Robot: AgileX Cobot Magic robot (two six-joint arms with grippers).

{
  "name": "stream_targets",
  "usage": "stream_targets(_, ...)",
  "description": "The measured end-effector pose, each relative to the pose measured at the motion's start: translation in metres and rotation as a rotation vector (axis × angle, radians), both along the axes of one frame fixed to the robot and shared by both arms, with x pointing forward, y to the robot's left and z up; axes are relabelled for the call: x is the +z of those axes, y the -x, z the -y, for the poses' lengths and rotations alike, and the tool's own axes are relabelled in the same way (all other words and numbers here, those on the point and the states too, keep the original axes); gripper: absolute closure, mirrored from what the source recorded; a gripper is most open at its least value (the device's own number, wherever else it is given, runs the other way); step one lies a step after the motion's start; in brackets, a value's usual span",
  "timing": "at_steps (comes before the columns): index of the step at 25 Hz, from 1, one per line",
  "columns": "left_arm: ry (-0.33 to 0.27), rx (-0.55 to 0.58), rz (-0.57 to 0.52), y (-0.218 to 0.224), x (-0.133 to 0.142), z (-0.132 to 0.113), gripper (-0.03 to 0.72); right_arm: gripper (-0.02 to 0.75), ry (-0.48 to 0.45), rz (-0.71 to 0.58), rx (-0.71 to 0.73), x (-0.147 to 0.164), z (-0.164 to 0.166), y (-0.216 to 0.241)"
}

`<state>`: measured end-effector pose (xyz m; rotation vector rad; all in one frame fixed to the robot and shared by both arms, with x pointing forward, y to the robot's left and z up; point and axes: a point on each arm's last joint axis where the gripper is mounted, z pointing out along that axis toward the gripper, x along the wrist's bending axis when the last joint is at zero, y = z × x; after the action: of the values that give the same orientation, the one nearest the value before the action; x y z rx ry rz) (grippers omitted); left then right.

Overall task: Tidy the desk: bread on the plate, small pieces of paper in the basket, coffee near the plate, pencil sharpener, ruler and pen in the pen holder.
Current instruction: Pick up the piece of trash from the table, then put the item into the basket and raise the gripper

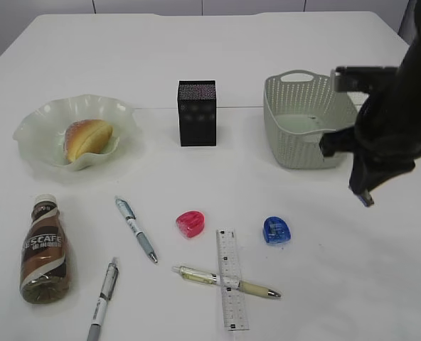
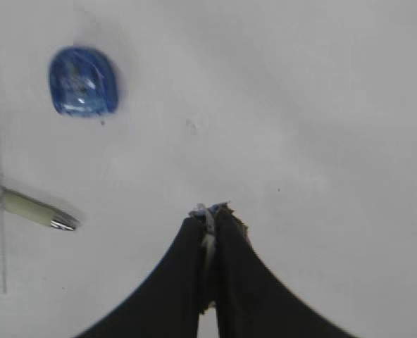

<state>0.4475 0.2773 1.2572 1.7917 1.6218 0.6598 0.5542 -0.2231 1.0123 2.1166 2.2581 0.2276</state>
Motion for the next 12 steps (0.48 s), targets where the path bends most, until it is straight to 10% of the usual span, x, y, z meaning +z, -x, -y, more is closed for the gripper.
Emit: stream_targets(12,0.022,-0.013,-0.002,0.0,0.0,0.002,0.186,0.723,0.04,0.49,0.034,0.102,0.0,-0.053)
